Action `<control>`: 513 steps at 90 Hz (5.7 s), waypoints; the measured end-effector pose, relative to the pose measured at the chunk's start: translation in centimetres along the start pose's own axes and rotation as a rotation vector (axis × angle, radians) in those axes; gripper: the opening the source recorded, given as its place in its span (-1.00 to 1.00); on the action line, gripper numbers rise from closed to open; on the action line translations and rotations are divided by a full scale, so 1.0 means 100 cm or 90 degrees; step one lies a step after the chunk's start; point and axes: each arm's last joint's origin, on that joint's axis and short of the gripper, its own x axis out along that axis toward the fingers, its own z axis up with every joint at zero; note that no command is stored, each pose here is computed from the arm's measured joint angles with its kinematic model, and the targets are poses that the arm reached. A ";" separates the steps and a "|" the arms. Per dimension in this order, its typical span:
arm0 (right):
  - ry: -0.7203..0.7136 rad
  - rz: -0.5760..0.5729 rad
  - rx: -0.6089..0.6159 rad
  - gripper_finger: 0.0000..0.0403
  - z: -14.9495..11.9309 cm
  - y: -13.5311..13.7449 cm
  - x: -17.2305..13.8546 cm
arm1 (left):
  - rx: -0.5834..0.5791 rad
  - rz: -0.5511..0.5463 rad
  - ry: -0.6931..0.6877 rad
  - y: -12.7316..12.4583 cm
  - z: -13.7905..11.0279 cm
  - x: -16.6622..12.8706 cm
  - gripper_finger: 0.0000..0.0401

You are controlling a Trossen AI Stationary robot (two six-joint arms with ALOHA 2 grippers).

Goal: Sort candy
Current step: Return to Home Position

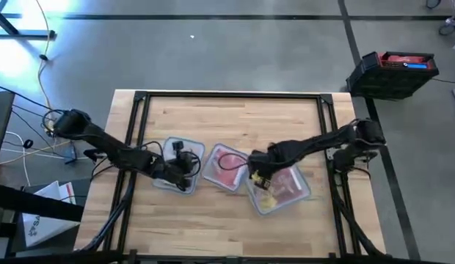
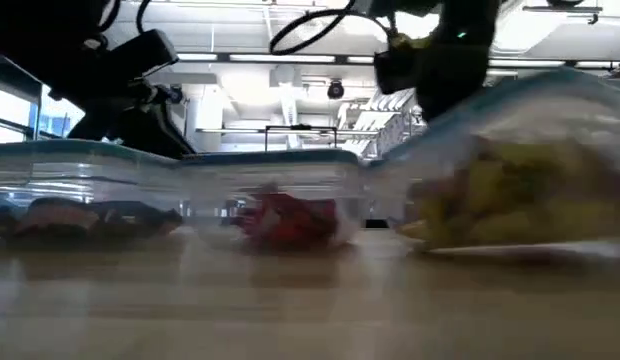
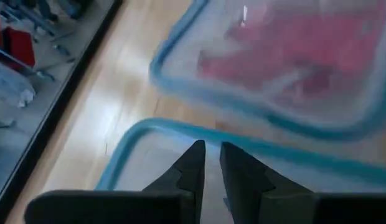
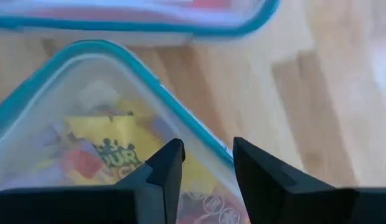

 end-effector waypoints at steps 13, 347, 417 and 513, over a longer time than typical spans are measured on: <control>-0.058 0.011 -0.022 -0.43 0.018 -0.010 0.009 | -0.003 -0.009 -0.005 0.000 0.002 0.008 -0.81; 0.060 -0.102 0.247 -0.43 -0.014 0.032 0.001 | -0.018 -0.065 0.135 -0.016 0.009 -0.013 -0.81; 0.013 -0.251 0.199 -0.43 0.006 0.021 -0.052 | -0.028 -0.115 0.056 0.010 0.025 -0.049 -0.81; -0.506 0.071 0.041 -0.97 -0.063 -0.100 -0.036 | -0.204 -0.209 -0.410 0.094 -0.020 -0.116 -0.81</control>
